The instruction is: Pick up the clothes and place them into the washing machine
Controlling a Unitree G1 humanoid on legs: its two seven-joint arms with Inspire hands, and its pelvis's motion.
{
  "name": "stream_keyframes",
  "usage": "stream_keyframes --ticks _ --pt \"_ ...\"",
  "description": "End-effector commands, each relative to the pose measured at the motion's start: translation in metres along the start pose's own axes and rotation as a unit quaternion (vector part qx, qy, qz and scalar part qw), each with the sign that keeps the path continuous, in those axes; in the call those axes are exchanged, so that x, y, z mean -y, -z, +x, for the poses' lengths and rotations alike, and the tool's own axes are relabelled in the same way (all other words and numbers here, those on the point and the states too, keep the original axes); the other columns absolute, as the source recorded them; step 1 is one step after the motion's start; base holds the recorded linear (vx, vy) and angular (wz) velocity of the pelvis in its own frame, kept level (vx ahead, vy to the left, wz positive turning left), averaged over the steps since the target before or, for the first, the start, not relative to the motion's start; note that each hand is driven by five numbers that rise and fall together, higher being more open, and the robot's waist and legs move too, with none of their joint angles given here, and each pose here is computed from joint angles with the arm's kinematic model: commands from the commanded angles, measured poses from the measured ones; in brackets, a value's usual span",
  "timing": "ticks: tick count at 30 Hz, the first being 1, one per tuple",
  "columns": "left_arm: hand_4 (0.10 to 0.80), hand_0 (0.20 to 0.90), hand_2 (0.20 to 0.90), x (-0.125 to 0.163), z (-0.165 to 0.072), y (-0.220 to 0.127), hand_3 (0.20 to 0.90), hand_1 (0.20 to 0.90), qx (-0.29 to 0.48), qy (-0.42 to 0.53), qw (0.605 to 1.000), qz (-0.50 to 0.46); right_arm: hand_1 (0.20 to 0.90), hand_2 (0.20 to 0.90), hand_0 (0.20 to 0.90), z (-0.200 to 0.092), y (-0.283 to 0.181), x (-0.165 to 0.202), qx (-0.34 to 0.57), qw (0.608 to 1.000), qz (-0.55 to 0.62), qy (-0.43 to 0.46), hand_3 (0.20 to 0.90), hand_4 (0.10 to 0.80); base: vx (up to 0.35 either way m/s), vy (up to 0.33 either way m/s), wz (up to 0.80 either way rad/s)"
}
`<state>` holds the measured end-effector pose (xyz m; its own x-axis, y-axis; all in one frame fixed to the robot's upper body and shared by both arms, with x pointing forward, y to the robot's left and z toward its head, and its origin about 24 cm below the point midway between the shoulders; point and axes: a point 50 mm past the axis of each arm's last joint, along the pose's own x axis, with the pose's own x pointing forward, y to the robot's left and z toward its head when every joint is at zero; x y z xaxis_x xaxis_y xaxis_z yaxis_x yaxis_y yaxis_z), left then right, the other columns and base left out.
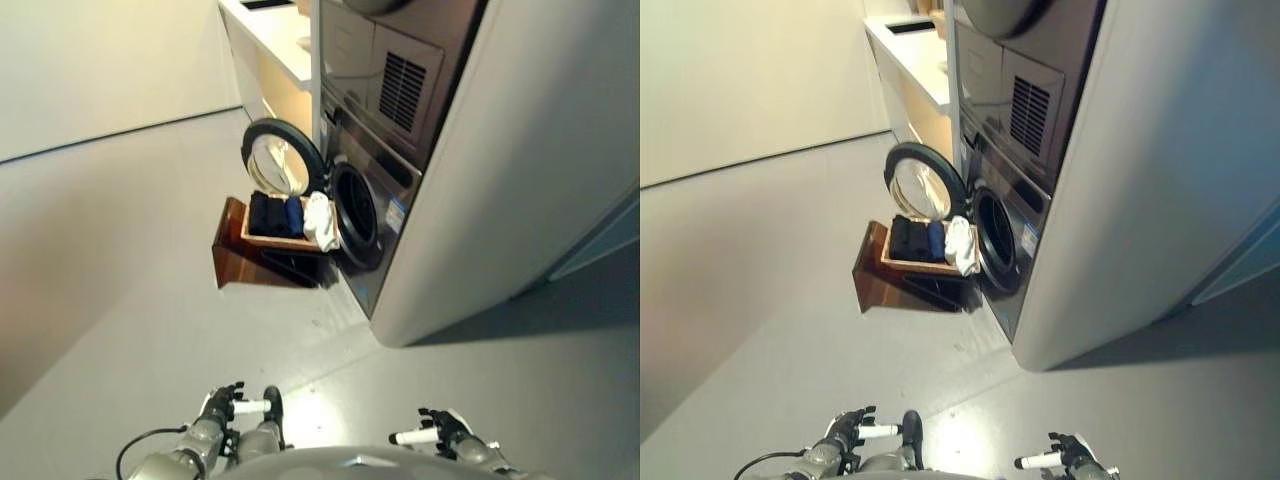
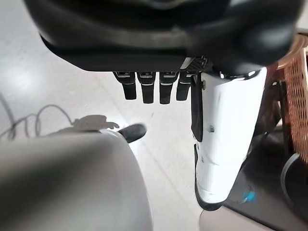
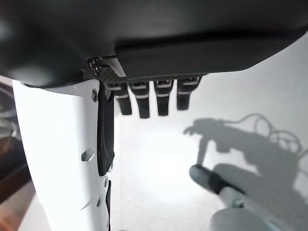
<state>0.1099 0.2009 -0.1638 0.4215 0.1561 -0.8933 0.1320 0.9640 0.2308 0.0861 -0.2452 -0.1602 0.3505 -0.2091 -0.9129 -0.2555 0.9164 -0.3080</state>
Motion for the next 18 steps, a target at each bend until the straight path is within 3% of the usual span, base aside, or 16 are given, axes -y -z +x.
stream_keyframes --ticks 1,7,13,18 --pt "0.800 0.900 0.900 -0.023 0.001 -0.005 0.900 0.900 0.017 -0.031 0.999 0.019 0.900 0.900 0.900 0.003 -0.032 -0.003 0.049 0.998 0.030 0.002 0.900 0.800 0.342 0.244 -0.28" --pt "0.800 0.900 0.900 -0.033 0.002 -0.012 0.900 0.900 0.029 -0.028 0.998 0.050 0.900 0.900 0.900 0.003 -0.028 -0.001 0.044 0.999 0.024 -0.005 0.900 0.800 0.249 0.244 -0.03" --pt "0.800 0.900 0.900 -0.045 0.004 -0.041 0.900 0.900 0.070 -0.036 0.994 0.075 0.900 0.900 0.900 0.004 -0.036 0.008 0.062 0.977 -0.203 0.001 0.900 0.800 0.312 0.148 0.03" --pt "0.800 0.900 0.900 -0.036 0.004 -0.055 0.900 0.900 0.098 -0.023 0.992 0.074 0.900 0.900 0.900 0.004 -0.030 0.014 0.043 0.984 -0.175 0.009 0.900 0.800 0.436 -0.024 0.29"
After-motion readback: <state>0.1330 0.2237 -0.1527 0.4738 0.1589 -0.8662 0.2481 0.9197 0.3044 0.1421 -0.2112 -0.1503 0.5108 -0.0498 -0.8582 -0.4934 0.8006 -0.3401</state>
